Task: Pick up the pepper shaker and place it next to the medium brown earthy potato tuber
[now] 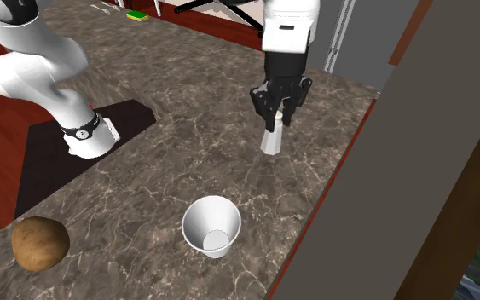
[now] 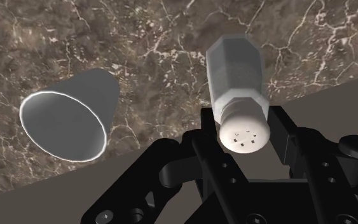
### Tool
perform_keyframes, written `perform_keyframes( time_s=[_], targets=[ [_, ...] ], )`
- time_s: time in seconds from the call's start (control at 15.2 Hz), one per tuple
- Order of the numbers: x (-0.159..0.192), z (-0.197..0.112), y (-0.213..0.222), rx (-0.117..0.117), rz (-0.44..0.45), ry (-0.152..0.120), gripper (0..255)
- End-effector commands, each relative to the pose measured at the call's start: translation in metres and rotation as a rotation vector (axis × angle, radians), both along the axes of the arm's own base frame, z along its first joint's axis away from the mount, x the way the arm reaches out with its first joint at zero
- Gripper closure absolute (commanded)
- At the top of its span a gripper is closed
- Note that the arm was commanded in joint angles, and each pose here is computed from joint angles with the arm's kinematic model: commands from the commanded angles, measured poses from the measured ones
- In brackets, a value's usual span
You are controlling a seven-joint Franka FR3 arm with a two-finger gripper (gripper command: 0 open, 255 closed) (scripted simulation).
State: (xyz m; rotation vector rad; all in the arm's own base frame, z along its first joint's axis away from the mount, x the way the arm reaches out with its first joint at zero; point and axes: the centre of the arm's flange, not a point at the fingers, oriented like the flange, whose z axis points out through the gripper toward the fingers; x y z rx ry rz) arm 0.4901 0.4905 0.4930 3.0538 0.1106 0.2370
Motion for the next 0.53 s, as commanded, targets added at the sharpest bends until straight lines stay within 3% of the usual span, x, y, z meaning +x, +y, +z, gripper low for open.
perform_keyframes(
  time_s=[0.0,0.46],
  targets=[
    [0.001,0.010,0.000,0.000,0.000,0.000,255],
    [0.001,0.047,0.000,0.000,0.000,0.000,255]
  ],
)
